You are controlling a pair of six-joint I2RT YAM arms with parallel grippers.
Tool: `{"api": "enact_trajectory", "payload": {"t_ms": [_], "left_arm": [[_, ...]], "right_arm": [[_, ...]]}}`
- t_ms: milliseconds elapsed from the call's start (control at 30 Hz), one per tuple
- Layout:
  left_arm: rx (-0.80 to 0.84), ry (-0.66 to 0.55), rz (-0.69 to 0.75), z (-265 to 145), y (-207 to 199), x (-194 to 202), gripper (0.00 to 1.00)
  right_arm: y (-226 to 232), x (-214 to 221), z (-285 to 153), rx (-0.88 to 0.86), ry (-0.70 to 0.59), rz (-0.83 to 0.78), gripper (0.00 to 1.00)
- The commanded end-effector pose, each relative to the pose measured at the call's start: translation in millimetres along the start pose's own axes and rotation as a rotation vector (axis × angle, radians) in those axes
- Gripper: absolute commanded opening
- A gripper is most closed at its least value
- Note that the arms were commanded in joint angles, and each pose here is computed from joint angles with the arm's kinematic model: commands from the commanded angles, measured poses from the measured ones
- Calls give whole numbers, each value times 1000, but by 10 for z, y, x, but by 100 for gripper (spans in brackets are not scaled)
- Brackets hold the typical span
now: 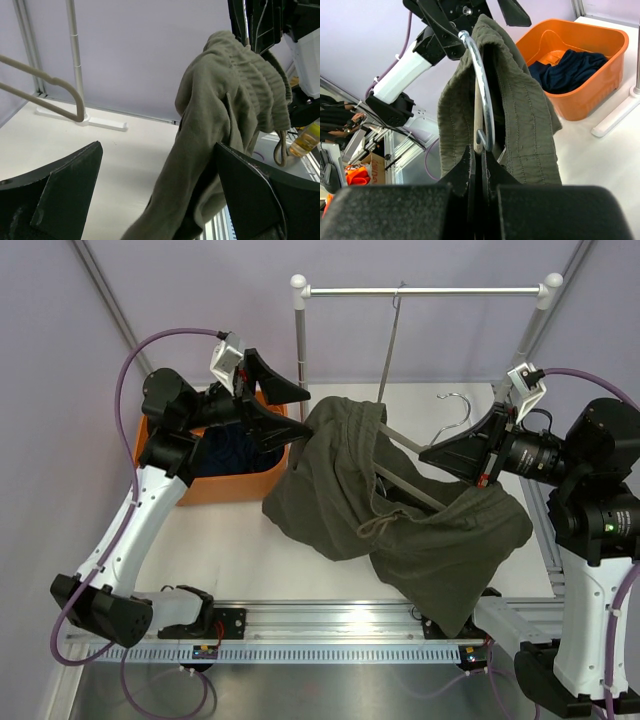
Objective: Remove the shorts from the hanger
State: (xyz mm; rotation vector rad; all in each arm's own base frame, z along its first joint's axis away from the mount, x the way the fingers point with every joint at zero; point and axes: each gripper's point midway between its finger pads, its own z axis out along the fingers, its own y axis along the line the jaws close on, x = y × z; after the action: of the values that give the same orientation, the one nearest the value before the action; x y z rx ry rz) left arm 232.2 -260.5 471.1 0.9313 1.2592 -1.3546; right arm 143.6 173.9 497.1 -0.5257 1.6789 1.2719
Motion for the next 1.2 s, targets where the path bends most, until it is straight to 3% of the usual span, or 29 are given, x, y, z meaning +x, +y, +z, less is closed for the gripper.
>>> {"api": "enact_trajectory", "payload": {"t_ms": [0,367,500,800,900,1067,1167], "left_arm": [[113,-38,84,39,-251,-258,99],[210,-51,94,73,-445,-349,99],[236,-34,93,92,-495,-303,93],[208,-9,41,202,-294,-216,91],[218,-2,34,229,-284,-186,79],[232,10,36,219,-301,-140,46],[233,8,40,219,-305,-148,33]], "right_arm": [[116,-65,-4,-55,-16,-43,0],[-37,-27,35,-20,-11,-33,0],[-33,-53,40,-24,-14,-40,0],[-18,-78,47,-33,-15,-45,0],[-12,-85,46,-34,-17,-47,0],[5,-90,40,-35,-16,-52,0],[0,-92,40,-33,-18,-53,0]]}}
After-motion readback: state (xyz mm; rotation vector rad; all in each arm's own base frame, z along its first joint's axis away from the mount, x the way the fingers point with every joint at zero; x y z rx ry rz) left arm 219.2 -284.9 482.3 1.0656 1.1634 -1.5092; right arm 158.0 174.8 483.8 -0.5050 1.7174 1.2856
